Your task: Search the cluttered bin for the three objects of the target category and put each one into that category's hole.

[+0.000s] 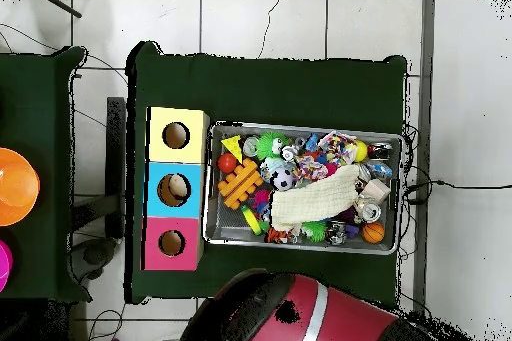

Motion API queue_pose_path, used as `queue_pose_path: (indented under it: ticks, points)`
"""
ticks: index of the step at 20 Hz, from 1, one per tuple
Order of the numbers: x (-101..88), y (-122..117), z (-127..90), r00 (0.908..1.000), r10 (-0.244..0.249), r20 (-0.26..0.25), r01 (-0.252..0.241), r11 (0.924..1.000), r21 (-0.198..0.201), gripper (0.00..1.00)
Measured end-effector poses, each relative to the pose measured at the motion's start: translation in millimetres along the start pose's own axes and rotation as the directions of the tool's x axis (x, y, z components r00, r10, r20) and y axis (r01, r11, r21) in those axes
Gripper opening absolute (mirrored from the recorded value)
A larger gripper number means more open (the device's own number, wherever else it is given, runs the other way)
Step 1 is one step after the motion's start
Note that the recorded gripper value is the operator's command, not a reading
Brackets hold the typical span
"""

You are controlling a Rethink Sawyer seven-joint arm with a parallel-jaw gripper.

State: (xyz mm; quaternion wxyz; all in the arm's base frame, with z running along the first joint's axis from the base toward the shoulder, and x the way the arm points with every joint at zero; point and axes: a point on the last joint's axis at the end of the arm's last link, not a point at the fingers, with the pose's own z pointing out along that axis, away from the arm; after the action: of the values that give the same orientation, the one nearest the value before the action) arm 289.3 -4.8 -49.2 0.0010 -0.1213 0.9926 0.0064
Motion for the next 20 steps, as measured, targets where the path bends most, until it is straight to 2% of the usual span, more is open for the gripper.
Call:
queue_pose_path:
  ticks: [12, 20]
  points:
    - [5.7, -5.5, -1.6, 1.0, -0.003, 0.002, 0.003, 1.0, -0.009, 1.0]
    - [13.6, 4.8, 2.4, 0.9993, -0.029, -0.024, 0.029, 0.9994, -0.017, 1.0]
